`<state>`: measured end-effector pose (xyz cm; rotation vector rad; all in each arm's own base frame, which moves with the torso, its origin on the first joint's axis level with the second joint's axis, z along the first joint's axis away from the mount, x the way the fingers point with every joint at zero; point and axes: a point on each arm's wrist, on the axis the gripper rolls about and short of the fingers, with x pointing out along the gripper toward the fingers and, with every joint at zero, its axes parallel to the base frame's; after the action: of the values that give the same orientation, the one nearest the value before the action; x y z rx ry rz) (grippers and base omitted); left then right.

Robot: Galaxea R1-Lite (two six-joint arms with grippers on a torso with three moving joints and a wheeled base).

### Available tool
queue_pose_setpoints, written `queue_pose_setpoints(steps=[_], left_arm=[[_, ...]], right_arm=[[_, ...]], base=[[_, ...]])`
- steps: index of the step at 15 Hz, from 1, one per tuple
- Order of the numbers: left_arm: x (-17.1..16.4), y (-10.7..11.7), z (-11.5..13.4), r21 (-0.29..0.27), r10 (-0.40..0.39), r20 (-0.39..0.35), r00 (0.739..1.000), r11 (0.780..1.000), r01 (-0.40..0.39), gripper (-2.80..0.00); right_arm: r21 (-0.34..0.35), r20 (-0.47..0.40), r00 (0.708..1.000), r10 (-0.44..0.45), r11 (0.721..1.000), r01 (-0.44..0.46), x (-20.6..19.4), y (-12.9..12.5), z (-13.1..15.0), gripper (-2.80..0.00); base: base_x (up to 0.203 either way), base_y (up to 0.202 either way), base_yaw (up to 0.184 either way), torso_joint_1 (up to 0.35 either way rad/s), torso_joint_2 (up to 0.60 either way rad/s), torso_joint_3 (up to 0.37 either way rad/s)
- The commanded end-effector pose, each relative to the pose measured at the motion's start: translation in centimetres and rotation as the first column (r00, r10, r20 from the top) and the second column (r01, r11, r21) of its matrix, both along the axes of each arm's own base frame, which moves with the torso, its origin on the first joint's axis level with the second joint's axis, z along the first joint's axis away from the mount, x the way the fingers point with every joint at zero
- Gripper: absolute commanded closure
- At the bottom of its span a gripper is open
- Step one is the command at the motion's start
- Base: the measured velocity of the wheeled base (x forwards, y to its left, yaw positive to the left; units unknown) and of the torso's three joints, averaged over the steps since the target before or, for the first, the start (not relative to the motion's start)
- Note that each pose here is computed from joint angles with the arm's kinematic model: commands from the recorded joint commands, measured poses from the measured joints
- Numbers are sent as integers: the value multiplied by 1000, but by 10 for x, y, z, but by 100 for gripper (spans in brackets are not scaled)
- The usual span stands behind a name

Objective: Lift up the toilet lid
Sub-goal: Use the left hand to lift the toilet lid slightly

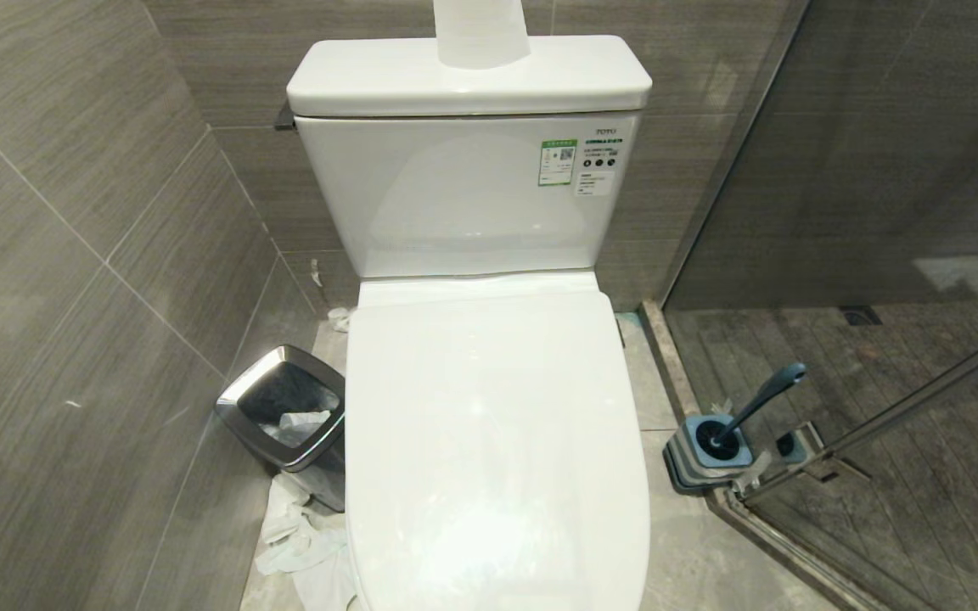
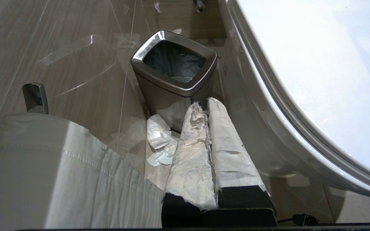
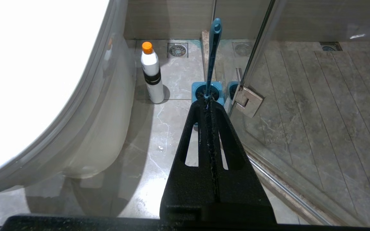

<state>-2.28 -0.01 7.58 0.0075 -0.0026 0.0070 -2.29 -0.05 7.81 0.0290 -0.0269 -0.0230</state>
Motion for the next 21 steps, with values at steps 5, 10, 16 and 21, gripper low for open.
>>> queue_pose_setpoints(steps=[5,10,16,21], left_arm=[[0,0,0,0,1,-1,1000,1000,-1,0],[0,0,0,0,1,-1,1000,1000,-1,0],[0,0,0,5,1,-1,1000,1000,-1,0],[-1,0,2,41,-5,9,1000,999,5,0]], right_arm=[[0,-11,1000,0,1000,0,1,0,-3,0],[-1,-11,1000,0,1000,0,1,0,-3,0],[-1,-11,1000,0,1000,0,1,0,-3,0],[-1,-11,1000,0,1000,0,1,0,-3,0]], base=[[0,0,0,0,0,0],[0,0,0,0,0,0],[0,0,0,0,0,0],[0,0,0,0,0,0]])
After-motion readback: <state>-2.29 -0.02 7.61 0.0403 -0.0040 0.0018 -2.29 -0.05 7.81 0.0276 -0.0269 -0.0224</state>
